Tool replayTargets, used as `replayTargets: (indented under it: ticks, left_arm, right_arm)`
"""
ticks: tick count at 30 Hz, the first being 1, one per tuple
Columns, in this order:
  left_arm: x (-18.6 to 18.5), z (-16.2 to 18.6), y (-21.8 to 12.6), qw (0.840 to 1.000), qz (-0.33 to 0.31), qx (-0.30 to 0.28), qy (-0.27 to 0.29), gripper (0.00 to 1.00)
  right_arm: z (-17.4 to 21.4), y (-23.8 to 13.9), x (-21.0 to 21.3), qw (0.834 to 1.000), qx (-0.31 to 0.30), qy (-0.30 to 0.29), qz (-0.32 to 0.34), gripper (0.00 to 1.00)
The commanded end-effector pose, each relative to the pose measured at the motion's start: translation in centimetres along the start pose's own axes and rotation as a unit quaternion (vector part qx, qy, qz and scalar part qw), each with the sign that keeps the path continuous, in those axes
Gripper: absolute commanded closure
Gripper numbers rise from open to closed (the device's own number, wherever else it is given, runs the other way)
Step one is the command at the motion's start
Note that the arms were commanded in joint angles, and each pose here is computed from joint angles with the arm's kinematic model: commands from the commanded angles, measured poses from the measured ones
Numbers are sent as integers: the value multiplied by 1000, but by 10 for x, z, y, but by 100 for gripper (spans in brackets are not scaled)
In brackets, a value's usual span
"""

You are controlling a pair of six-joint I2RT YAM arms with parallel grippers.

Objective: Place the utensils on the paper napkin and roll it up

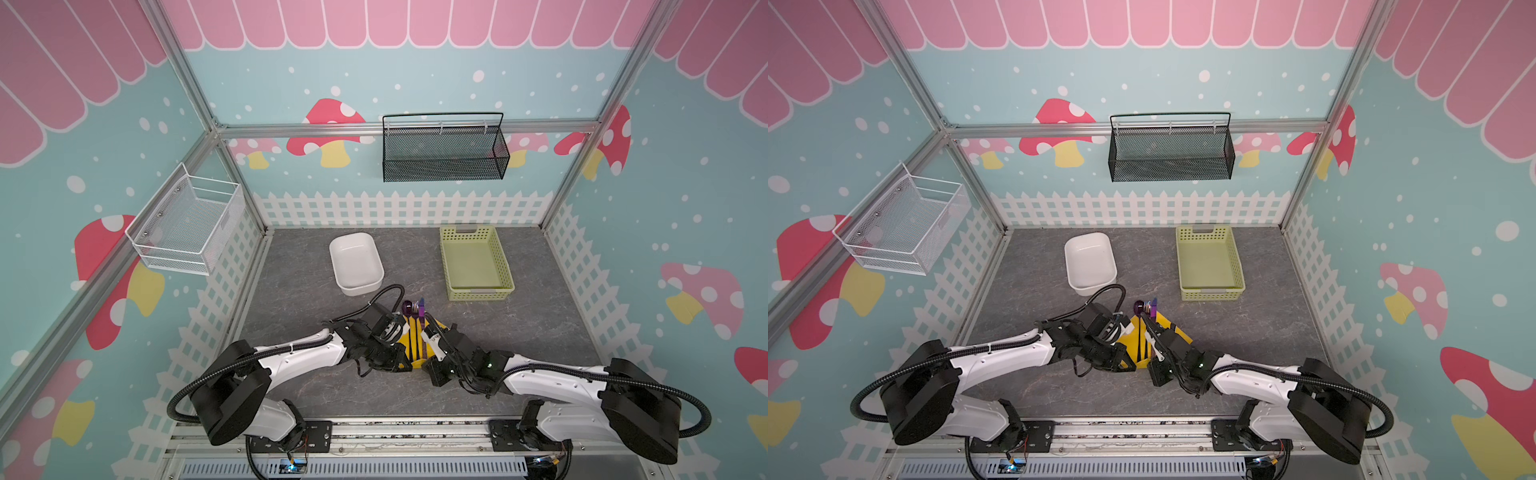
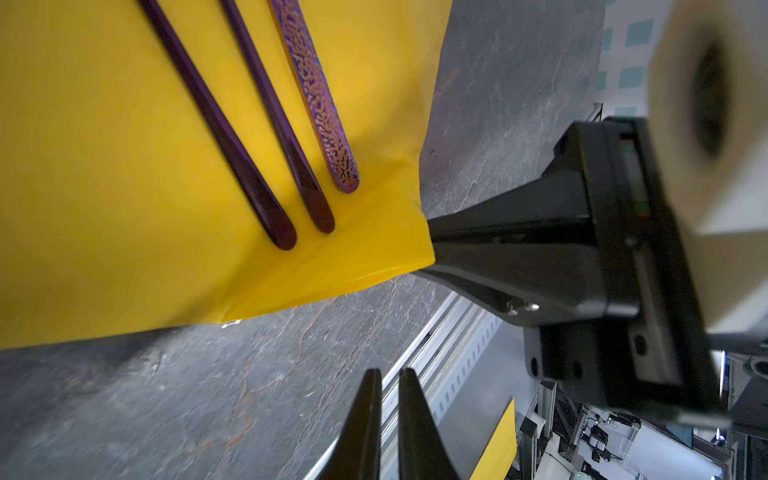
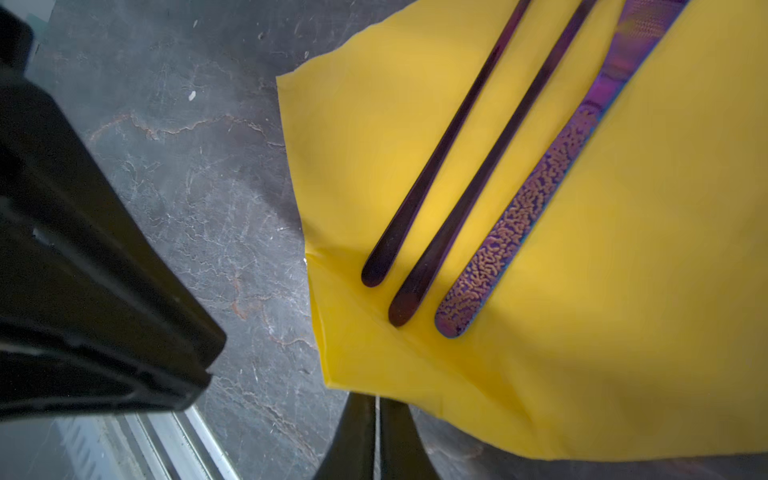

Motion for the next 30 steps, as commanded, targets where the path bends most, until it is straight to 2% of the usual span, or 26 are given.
replayTargets:
  ticks: [1, 12, 30]
  left_arm:
    - [-5, -2, 8, 1000, 7, 7, 13, 87]
    - [-5, -24, 33, 1000, -18, -3, -4, 88]
    - [25, -36, 35, 994, -100, -31, -36, 88]
  right_arm:
    - [-5, 1, -9, 1000, 3, -2, 15, 91]
    - [-5, 9, -25, 1000, 17, 17, 20, 91]
    - [18, 15, -35, 997, 51, 62, 1, 91]
Point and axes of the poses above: each gripper's point midway between its finger pads, its own y axis out along the fingers, its own x axis along the line the jaws close on, z = x × y, the point moved 1 cm from there along -y, back along the fingers, and after that the axes turned 15 degrees about -y, right-handed, at the moved point
